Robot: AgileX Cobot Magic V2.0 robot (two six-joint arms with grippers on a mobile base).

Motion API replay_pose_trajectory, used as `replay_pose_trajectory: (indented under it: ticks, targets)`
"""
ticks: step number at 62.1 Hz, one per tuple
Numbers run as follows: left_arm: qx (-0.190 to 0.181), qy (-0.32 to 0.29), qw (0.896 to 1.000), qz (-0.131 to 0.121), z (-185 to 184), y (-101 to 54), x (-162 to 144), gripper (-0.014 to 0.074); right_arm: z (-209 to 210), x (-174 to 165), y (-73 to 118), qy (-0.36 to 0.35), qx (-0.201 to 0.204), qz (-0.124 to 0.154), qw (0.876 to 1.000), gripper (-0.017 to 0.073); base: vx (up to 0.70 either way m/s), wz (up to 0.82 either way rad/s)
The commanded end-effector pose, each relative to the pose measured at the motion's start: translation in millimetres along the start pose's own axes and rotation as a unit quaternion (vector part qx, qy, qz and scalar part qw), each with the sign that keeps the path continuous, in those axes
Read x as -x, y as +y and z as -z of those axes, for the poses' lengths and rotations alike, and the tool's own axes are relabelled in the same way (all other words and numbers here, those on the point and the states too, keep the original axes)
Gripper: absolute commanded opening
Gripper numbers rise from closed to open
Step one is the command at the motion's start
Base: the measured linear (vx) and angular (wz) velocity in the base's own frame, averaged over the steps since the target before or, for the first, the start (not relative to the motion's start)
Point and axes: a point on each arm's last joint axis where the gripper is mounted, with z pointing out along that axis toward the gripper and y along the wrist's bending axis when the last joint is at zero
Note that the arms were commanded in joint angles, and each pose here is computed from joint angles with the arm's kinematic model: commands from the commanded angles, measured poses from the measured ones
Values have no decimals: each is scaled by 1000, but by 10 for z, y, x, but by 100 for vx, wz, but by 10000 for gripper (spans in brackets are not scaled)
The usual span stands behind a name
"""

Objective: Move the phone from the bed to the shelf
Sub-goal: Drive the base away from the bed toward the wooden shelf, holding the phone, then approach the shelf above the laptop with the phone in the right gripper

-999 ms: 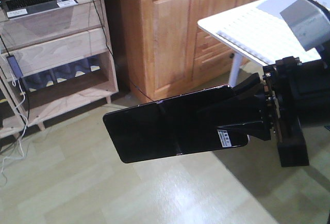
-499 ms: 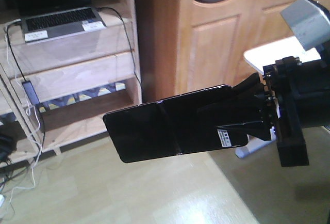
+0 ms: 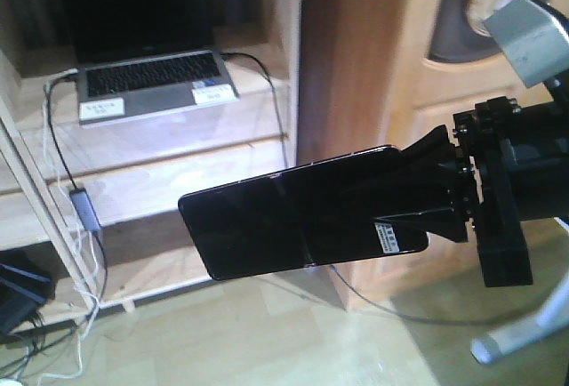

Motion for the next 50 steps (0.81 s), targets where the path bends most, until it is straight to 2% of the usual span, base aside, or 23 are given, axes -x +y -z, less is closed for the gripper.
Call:
replay_pose_trajectory:
  ticks: [1, 50]
  targets:
    - [5, -53, 999, 7, 30, 16, 142, 1, 66, 129, 154, -39, 39, 5, 998, -2, 42, 27]
    - [5, -53, 999, 7, 30, 16, 142, 1, 66, 129, 154, -39, 39, 5, 998, -2, 36, 32]
